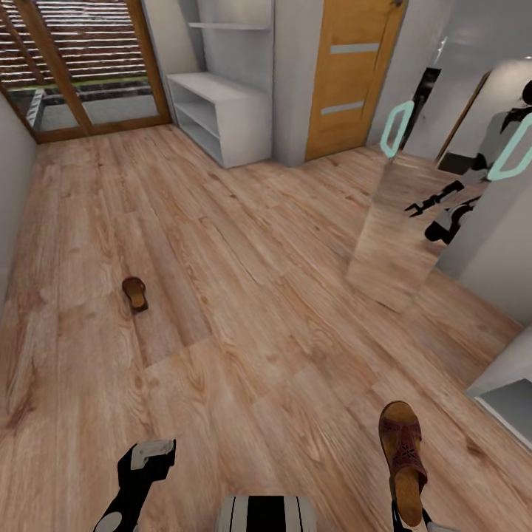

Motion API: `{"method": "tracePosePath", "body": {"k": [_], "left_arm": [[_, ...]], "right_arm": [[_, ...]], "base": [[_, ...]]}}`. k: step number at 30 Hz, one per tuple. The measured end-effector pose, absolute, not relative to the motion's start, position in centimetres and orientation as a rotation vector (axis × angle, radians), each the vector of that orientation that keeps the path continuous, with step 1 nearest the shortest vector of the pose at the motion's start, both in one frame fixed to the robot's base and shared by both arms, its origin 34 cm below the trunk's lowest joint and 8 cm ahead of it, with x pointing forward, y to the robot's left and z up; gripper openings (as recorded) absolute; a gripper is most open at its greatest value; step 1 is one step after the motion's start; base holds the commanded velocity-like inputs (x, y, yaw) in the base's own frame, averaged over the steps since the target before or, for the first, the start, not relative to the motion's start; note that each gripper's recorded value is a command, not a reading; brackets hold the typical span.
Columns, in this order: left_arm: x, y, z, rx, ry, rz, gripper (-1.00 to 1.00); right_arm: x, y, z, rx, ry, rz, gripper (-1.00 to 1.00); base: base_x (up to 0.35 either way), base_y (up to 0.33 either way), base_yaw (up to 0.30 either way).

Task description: Pick up the two gym shoes and the two sandals from the corridor floor and place them onto the hallstand (shoe rack) in the corridor, making sure they are on the rack and not on the floor. Arrange them so the two gym shoes are next to each other and the two sandals are next to each other.

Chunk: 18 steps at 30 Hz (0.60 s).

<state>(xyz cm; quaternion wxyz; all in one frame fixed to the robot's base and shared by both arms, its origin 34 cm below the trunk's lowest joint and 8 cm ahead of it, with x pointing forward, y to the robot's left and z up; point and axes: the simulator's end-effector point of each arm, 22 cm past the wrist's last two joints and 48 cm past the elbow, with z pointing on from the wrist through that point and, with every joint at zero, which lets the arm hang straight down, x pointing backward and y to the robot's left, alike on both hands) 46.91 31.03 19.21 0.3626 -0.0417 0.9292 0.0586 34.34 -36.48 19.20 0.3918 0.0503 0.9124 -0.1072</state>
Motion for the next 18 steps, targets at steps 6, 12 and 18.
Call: {"method": "tracePosePath", "body": {"k": [6,12,18], "left_arm": [[46.76,31.03,19.0,-0.107,2.398,0.151,1.0],[46.58,31.03,18.8,-0.107,2.403,0.152,1.0],[46.41,31.03,18.61,-0.107,2.408,0.152,1.0]], "right_arm": [[34.15,-36.48,19.06,0.127,2.323,-0.273,-1.0],[33.98,-36.48,18.93,0.126,2.328,-0.273,-1.0],[33.8,-36.47,18.8,0.125,2.333,-0.274,-1.0]], "base": [[0.0,0.0,0.233],[0.066,0.0,0.233],[0.252,-0.023,0.233]]}}
